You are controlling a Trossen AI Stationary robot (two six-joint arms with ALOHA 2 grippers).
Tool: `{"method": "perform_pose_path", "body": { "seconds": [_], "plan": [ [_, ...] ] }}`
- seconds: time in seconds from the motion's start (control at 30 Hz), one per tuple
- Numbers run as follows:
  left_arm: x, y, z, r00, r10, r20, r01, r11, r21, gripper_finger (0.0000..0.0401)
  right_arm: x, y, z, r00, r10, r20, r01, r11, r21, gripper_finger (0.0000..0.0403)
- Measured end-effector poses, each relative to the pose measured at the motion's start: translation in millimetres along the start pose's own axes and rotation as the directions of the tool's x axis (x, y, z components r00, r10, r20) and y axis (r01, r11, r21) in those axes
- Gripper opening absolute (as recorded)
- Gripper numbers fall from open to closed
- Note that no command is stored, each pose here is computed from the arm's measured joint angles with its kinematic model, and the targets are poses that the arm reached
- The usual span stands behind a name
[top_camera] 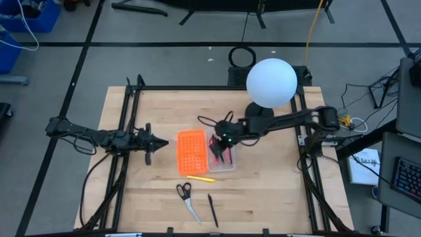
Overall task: Pick & place school supplies into a supply box
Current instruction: Put the yellow pen into the supply box
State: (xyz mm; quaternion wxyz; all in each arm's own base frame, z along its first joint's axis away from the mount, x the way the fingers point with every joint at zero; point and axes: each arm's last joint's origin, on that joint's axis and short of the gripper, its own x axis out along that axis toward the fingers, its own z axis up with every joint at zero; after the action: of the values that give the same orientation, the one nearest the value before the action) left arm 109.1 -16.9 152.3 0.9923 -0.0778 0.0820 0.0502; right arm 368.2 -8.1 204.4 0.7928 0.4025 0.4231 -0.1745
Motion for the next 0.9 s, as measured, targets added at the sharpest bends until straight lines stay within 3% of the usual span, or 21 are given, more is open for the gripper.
{"method": "perform_pose_path", "body": {
  "seconds": [0.1, 0.17, 0.3, 0.37, 0.43, 0.5, 0.6, 0.73, 0.9],
  "plan": [
    [0, -1, 0, 1.000, -0.029, -0.006, 0.029, 1.000, -0.005, 0.0031, -29, 13, -1, 0.995, 0.031, 0.097, -0.012, 0.982, -0.188, 0.0096],
    [0, -1, 0, 0.999, -0.033, -0.001, 0.033, 0.999, 0.019, 0.0031, -52, 21, -4, 0.983, 0.048, 0.179, 0.016, 0.940, -0.341, 0.0092],
    [0, -2, 7, 0.997, -0.046, 0.067, 0.044, 0.999, 0.027, 0.0031, -87, 18, -25, 0.889, -0.024, 0.458, 0.267, 0.838, -0.475, 0.0072],
    [-1, -3, 9, 0.994, -0.053, 0.095, 0.051, 0.999, 0.017, 0.0031, -93, 9, -37, 0.860, 0.046, 0.507, 0.287, 0.779, -0.558, 0.0051],
    [0, -3, 7, 0.995, -0.071, 0.069, 0.070, 0.997, 0.024, 0.0031, -97, -3, -53, 0.863, 0.174, 0.474, 0.233, 0.696, -0.679, 0.0022],
    [0, -3, 5, 0.995, -0.088, 0.045, 0.087, 0.996, 0.032, 0.0031, -104, -17, -69, 0.840, 0.284, 0.462, 0.186, 0.650, -0.737, 0.0006],
    [0, -3, 4, 0.995, -0.089, 0.039, 0.087, 0.994, 0.060, 0.0031, -109, -45, -90, 0.785, 0.373, 0.495, 0.158, 0.653, -0.741, 0.0011],
    [-1, -6, 13, 0.984, -0.136, 0.118, 0.119, 0.983, 0.141, 0.0031, -109, -83, -110, 0.715, 0.435, 0.548, 0.155, 0.665, -0.730, 0.0002],
    [-2, -7, 19, 0.971, -0.155, 0.183, 0.126, 0.979, 0.158, 0.0031, -111, -119, -123, 0.649, 0.467, 0.600, 0.111, 0.723, -0.682, 0.0001]
  ]
}}
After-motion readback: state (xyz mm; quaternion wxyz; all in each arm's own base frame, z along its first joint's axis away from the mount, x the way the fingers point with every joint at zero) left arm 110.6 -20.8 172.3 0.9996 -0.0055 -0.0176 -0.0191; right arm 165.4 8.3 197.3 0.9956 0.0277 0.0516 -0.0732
